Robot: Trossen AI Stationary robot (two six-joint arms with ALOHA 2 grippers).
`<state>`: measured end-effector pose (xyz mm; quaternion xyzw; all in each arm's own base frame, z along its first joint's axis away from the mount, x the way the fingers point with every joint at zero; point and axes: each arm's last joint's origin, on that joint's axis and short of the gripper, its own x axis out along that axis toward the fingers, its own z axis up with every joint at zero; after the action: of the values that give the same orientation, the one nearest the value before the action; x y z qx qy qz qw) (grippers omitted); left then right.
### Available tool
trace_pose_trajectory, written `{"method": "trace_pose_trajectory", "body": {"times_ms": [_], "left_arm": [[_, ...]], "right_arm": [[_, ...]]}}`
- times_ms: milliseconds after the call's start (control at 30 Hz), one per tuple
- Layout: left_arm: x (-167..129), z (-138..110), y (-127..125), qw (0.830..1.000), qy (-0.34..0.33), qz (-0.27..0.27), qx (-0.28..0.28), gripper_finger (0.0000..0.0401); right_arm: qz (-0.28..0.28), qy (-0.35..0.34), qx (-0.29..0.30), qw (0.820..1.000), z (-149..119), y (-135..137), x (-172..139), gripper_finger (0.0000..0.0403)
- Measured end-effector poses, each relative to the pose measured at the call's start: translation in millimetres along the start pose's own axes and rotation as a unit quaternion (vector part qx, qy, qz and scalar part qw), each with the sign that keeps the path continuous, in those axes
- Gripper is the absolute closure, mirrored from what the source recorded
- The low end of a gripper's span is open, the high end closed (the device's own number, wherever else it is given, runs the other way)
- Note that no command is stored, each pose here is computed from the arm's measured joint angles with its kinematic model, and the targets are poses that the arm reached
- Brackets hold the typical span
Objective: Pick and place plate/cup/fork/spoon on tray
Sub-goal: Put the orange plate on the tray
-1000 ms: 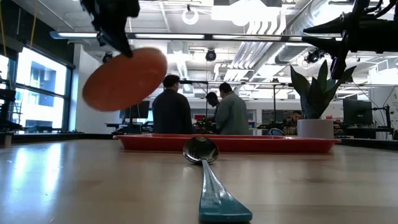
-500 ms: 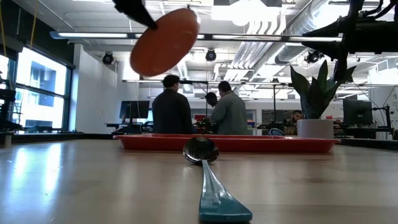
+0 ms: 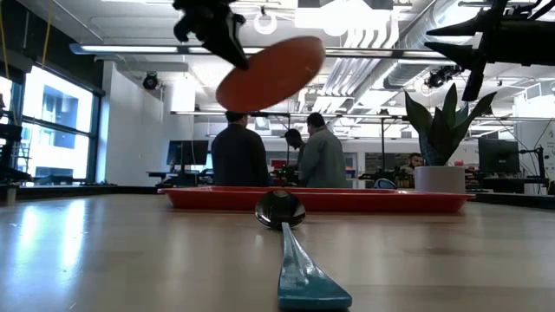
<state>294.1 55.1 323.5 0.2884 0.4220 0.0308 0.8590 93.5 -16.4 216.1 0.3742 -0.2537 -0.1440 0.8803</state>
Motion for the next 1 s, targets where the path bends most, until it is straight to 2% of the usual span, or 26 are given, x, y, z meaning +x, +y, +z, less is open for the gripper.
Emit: {"method": "trace_pose_trajectory", "body": {"times_ms": [333,1000], "left_arm": [[47.8,14.7,-16.7,0.995,0.022,-0.036,0.091,0.0397],[128.5,4.9,-51.1,0.983,0.103,-0.107,0.110,0.0396]], "right_arm": [[0.000,0.000,0.000,1.000,0.0,0.0,0.0,0.0336],[-0.002,0.004,-0.002,1.000,-0.7,-0.5,0.0,0.0336]]}}
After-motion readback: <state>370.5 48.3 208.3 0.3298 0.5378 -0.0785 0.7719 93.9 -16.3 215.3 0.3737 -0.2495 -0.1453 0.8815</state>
